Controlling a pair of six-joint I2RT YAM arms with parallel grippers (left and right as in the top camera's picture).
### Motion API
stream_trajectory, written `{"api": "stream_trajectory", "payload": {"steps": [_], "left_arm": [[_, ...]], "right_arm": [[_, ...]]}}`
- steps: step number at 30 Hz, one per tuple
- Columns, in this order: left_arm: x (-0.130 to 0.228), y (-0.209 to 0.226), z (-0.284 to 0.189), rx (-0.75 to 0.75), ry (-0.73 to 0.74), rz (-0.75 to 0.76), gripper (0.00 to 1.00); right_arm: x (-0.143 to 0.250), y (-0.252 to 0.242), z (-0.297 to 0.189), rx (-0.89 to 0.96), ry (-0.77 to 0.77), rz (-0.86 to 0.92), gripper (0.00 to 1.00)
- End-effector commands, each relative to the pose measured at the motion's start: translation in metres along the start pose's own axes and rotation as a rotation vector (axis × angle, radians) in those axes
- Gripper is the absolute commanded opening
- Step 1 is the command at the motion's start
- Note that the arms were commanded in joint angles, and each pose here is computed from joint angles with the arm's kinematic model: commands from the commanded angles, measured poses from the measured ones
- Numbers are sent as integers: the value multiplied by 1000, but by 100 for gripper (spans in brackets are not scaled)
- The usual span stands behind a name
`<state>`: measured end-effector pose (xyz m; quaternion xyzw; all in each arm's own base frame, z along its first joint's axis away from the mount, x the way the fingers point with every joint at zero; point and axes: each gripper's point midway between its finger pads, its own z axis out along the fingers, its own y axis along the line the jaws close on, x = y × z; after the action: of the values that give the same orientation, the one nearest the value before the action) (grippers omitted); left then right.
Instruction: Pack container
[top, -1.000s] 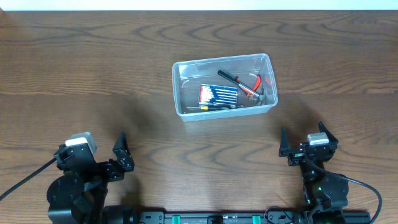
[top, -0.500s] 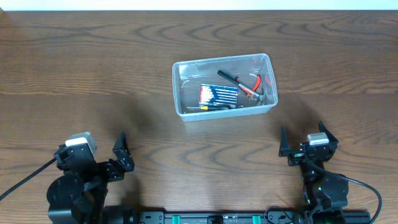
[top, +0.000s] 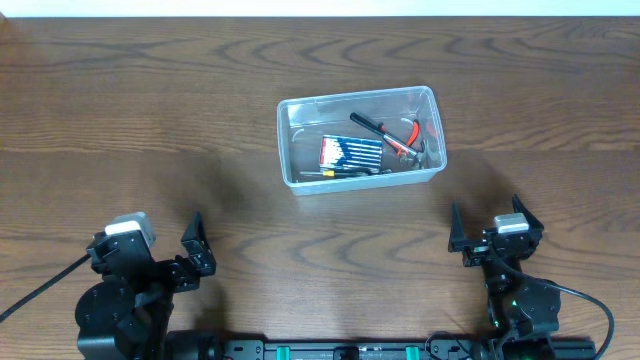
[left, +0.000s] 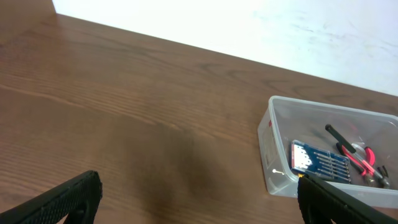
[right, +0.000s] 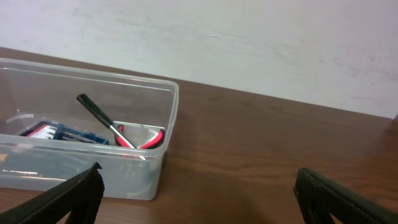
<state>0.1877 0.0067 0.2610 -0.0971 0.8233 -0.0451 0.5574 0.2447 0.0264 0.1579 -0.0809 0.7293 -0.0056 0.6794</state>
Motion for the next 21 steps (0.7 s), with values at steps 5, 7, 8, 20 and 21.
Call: {"api": "stream_trajectory", "payload": {"steps": [5,7,8,20,21], "left_arm": [[3,0,1,4,8,10,98],[9,1,1,-2,31,11,98],[15,5,1,-24,55,15,98],[51,16,17,-23,-35,-30,98],[49,16,23,-15,-78,-31,98]], "right_arm": [[1,-1,0,3,-3,-10,99],[1,-1,0,3,-3,-10,99],[1,-1,0,3,-3,-10,99],[1,-1,0,3,-3,-10,99],[1,-1,0,3,-3,-10,99]]}}
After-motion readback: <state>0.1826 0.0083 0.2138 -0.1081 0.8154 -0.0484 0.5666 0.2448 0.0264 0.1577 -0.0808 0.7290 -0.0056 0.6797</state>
